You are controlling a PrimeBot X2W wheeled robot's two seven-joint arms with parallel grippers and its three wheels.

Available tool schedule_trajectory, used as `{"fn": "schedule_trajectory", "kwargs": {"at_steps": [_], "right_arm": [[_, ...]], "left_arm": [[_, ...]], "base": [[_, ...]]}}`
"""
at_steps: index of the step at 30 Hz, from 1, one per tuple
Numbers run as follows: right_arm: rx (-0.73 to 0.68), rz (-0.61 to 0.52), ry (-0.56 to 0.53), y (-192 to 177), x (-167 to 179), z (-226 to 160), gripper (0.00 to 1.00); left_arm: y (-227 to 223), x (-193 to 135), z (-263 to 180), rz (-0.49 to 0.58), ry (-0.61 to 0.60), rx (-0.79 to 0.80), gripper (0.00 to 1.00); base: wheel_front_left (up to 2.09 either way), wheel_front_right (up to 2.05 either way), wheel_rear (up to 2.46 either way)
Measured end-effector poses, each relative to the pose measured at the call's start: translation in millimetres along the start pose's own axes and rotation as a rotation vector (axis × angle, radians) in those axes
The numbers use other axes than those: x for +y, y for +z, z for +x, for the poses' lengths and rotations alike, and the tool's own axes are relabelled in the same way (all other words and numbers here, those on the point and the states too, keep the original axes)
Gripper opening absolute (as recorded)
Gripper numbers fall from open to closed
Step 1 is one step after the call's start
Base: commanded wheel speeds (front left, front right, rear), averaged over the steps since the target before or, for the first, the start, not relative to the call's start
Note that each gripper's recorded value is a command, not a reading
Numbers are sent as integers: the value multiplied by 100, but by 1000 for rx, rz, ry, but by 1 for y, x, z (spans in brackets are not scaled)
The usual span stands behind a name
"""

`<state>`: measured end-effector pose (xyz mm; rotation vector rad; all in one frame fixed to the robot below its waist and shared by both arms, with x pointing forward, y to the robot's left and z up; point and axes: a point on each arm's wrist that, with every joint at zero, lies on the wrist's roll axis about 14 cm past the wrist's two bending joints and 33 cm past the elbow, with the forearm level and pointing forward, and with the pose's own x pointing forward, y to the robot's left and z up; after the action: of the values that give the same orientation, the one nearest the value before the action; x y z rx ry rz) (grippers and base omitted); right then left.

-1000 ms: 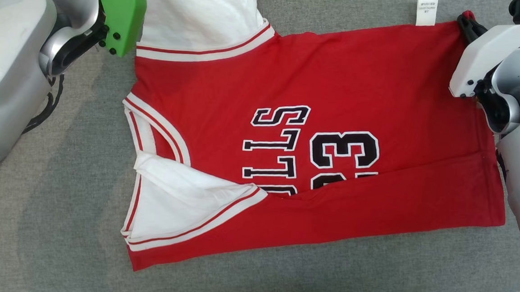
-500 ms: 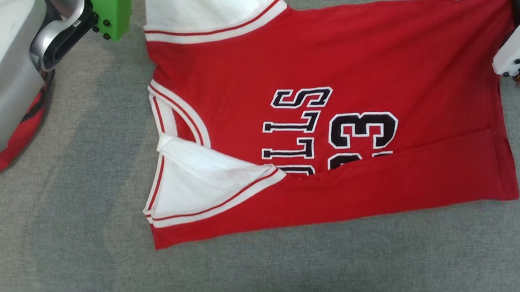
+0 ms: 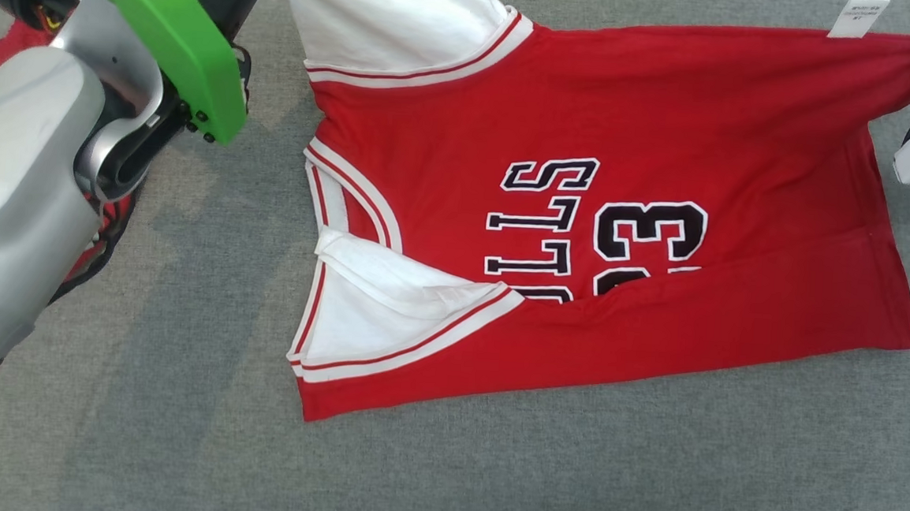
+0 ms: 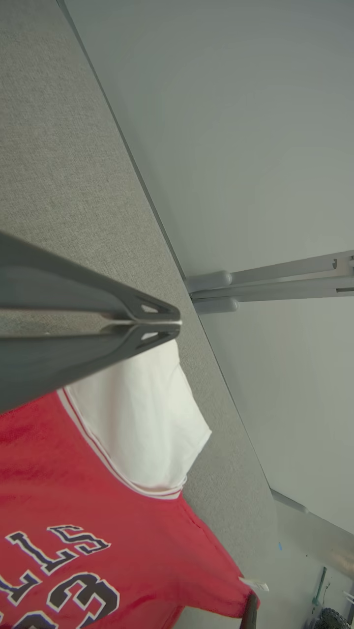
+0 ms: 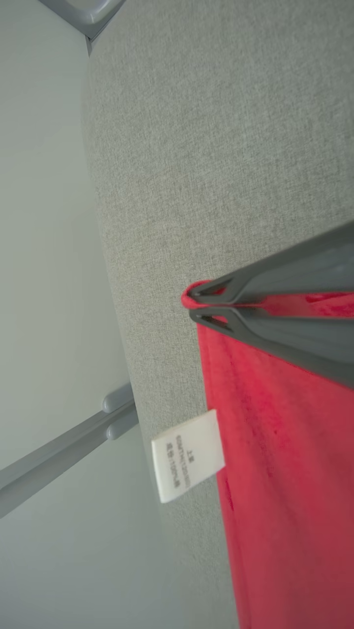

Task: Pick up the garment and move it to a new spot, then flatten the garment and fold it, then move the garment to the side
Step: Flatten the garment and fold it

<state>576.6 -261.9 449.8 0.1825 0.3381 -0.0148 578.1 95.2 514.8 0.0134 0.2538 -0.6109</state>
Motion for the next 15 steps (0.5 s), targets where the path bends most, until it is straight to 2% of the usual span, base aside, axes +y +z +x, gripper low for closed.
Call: {"fn": "schedule_trajectory", "kwargs": {"at_steps": [4,15], "right_arm": [[5,15,8,-7,-1,-10,0],[38,12,29,-31,-2,-35,0]], "left_arm": [[-5,-3,-19,-44,9,-19,0],[-43,-39,-66,-214,2,-8,0]], "base": [[0,0,0],[0,0,0]]}}
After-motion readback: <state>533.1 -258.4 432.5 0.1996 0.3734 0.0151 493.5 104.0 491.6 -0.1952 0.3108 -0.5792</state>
